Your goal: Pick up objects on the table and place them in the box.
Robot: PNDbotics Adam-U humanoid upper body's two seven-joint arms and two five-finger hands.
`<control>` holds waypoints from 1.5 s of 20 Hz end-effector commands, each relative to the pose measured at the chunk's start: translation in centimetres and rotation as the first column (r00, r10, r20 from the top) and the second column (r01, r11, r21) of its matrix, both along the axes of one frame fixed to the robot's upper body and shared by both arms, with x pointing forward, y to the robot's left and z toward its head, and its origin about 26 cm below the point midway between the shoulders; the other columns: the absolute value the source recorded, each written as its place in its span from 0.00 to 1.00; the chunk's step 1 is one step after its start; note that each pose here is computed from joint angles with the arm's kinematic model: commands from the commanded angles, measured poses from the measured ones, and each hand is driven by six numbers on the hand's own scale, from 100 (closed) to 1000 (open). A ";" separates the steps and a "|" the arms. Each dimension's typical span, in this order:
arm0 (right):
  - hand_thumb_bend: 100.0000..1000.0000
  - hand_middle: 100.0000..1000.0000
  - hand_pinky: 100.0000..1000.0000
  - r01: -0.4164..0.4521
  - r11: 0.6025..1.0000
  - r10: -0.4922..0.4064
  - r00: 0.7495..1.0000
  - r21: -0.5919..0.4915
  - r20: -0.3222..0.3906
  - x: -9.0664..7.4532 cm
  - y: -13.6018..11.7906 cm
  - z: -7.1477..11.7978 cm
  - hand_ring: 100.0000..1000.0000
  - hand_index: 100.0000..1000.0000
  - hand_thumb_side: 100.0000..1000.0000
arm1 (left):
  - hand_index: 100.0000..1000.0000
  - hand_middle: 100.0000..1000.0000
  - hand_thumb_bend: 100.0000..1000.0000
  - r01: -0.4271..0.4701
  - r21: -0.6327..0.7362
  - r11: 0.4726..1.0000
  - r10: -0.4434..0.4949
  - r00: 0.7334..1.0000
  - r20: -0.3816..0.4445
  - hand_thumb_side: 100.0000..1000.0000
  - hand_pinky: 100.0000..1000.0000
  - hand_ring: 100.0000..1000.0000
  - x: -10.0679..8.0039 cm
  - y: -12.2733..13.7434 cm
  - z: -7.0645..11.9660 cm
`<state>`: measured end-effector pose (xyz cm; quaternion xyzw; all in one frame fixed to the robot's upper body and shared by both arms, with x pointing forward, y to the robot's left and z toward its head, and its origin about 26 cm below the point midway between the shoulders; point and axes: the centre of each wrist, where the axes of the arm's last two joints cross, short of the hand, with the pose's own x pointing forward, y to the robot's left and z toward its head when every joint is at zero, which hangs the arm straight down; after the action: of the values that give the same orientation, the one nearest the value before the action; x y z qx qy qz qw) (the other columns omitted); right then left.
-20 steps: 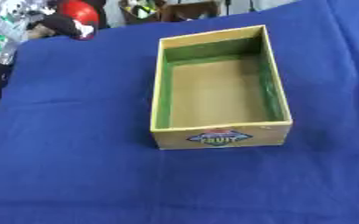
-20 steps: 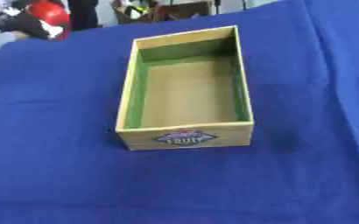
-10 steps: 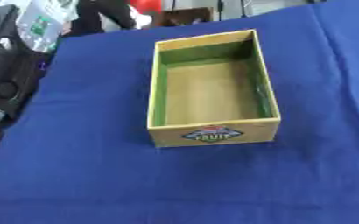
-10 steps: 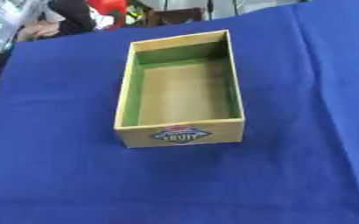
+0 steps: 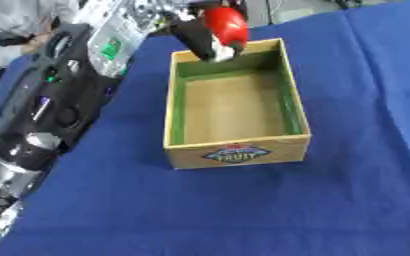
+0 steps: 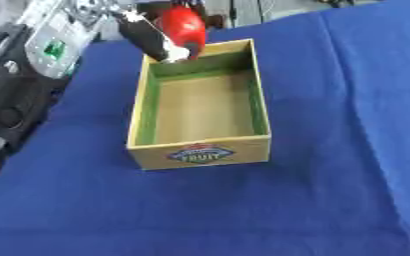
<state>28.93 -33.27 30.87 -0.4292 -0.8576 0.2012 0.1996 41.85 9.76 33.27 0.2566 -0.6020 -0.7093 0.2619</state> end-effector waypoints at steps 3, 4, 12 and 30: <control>0.00 0.78 0.81 -0.018 1.000 0.018 0.999 -0.015 0.029 -0.4 0.3 1.0 0.83 0.77 1.00 | 0.41 0.44 0.00 -0.015 0.066 0.998 0.016 1.000 -0.008 0.21 0.12 0.40 0.3 -2.1 -1.2; 0.00 0.78 0.81 -0.019 1.000 0.020 0.999 -0.015 0.029 -0.4 0.3 1.0 0.83 0.77 1.00 | 0.41 0.44 0.00 -0.020 0.077 0.997 0.021 1.000 -0.020 0.21 0.12 0.40 0.5 -2.2 -1.8; 0.00 0.78 0.81 -0.027 1.000 0.027 0.999 -0.014 0.031 -0.4 0.4 1.0 0.83 0.77 1.00 | 0.41 0.46 0.00 -0.049 0.153 0.987 0.059 0.996 -0.064 0.21 0.14 0.41 2.0 -3.0 -5.2; 0.00 0.78 0.81 -0.026 1.000 0.026 0.999 -0.005 0.037 -0.4 0.3 0.9 0.82 0.76 1.00 | 1.00 0.94 0.63 -0.037 0.379 0.925 0.041 0.999 -0.004 0.69 0.93 0.99 2.2 -3.1 -6.3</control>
<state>29.02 -33.04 30.79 -0.4199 -0.8634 0.1989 0.1968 44.25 6.41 25.65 0.2899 -0.4507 -0.8108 0.2355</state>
